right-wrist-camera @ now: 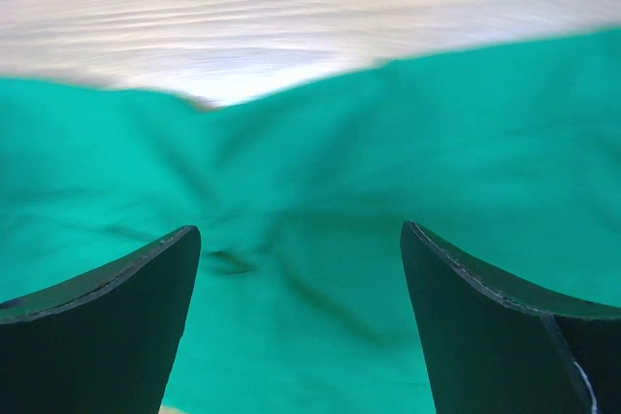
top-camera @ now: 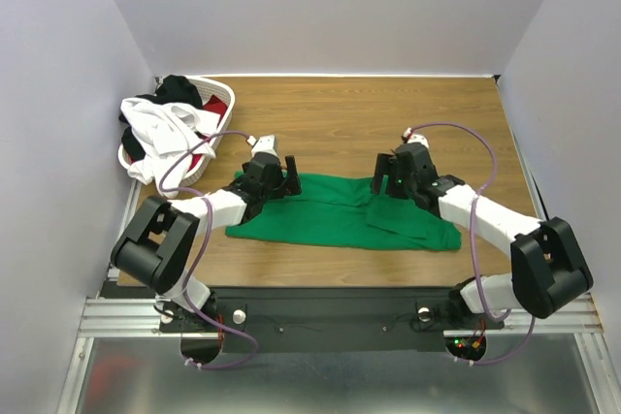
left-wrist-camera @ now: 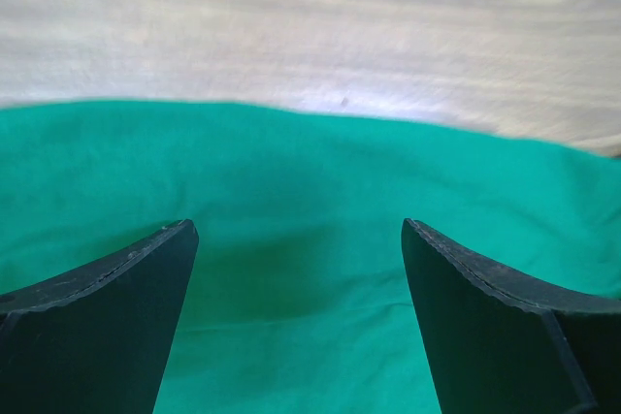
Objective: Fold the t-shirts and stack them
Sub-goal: Fold the tshirt
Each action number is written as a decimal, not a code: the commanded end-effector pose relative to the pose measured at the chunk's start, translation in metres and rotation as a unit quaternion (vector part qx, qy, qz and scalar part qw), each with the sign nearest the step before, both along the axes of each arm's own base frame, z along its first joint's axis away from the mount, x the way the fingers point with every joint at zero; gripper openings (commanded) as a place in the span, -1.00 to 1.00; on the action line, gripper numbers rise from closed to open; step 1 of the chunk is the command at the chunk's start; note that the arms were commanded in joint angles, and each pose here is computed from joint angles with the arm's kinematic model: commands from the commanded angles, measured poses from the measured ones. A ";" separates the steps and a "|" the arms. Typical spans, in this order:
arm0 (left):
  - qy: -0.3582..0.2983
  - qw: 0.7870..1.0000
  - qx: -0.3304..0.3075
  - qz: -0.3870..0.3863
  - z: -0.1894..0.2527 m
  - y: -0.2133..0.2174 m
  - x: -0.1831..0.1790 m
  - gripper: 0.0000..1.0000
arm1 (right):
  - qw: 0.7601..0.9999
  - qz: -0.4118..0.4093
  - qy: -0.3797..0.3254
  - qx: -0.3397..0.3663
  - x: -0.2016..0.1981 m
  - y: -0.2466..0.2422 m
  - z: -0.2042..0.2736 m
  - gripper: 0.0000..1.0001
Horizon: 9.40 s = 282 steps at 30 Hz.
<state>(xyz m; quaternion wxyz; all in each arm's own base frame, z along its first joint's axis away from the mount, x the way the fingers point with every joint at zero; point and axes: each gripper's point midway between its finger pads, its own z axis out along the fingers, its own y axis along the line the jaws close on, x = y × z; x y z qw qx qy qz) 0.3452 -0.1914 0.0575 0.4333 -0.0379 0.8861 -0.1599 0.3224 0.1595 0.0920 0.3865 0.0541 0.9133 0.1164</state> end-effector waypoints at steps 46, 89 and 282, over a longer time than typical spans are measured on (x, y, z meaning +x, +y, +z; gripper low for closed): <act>0.001 0.994 -0.110 0.002 -0.002 -0.031 -0.097 0.97 | 0.992 -0.100 0.081 0.020 0.238 -0.104 -0.085 0.82; 0.018 0.988 -0.076 -0.135 -0.029 -0.097 -0.109 0.97 | 0.990 -0.094 0.104 0.011 0.177 -0.108 -0.067 0.87; -0.011 0.979 -0.087 -0.185 0.049 -0.142 -0.094 -1.00 | 0.996 -0.031 0.084 -0.017 -0.090 0.014 -0.015 -0.99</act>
